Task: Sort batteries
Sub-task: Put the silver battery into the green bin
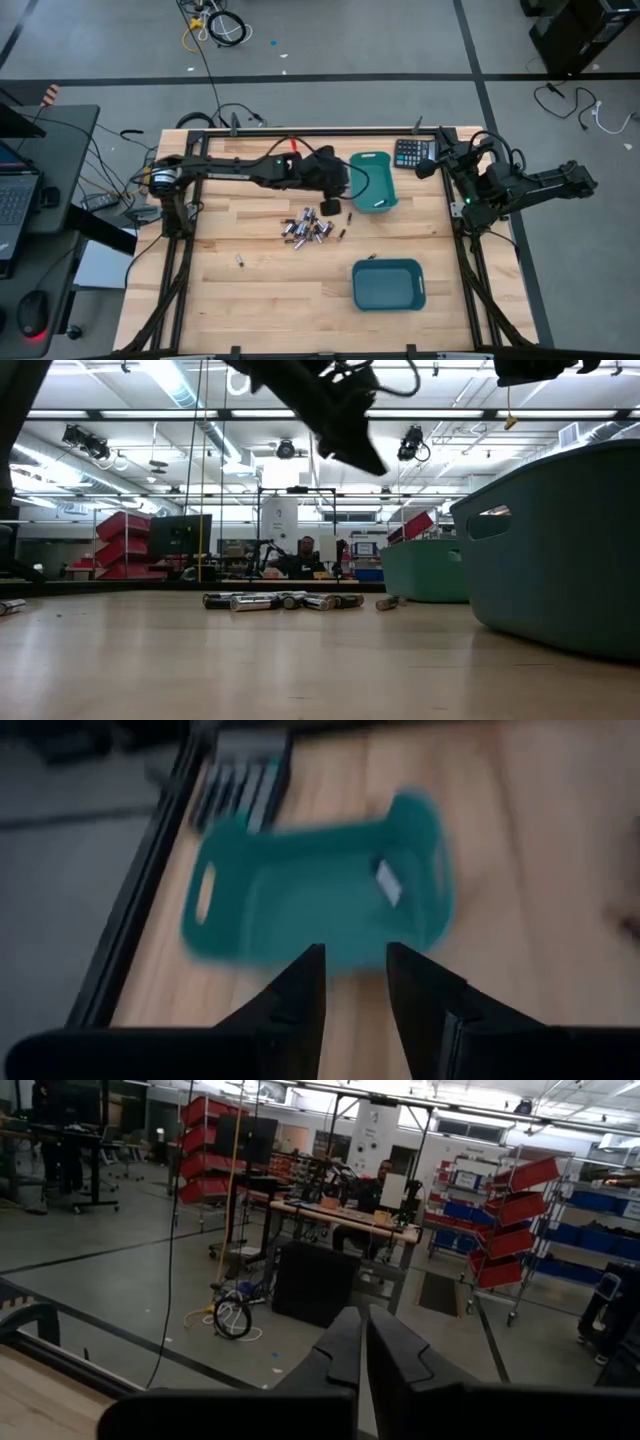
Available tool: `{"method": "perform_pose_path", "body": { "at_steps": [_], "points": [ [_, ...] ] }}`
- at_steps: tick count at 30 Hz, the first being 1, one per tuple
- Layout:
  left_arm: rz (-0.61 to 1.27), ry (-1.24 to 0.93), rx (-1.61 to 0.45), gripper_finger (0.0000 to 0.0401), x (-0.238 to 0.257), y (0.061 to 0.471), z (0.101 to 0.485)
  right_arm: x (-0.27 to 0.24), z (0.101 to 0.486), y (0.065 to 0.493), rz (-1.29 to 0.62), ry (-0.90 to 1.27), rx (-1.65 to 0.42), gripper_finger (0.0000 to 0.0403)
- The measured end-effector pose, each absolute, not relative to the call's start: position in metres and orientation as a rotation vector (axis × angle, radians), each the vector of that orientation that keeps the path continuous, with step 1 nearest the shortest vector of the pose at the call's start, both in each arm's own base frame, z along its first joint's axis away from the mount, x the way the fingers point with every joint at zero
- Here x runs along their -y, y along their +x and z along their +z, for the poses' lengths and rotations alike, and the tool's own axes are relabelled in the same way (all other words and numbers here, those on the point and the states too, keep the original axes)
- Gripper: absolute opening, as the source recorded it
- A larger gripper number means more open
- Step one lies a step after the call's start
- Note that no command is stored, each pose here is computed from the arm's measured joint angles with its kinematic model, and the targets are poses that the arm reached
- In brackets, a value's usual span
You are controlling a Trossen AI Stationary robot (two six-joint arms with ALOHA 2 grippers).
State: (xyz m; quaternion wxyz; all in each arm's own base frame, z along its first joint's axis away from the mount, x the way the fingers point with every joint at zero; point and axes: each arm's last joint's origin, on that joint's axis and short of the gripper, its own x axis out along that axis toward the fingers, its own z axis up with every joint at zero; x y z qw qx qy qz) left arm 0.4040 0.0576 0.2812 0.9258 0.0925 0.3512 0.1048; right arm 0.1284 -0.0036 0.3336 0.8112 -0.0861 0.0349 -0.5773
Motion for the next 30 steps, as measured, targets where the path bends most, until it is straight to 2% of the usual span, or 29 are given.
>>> {"method": "perform_pose_path", "body": {
  "at_steps": [6,13,20,30],
  "points": [
    [0.24,0.166,-0.864,0.0111,-0.054,0.374,0.278,0.004,0.334,0.128,-1.233,-0.185,-0.076,0.0013],
    [0.271,0.1,-0.864,0.0111,-0.045,0.314,0.275,0.003,0.332,0.129,-1.232,-0.201,-0.091,0.0009],
    [0.188,0.032,-0.963,0.0111,-0.021,0.256,0.235,0.003,0.332,0.129,-1.232,-0.201,-0.091,0.0011],
    [0.211,-0.159,-1.016,0.0111,-0.006,0.231,0.18,0.003,0.332,0.129,-1.232,-0.197,-0.088,0.001]
  ]
}}
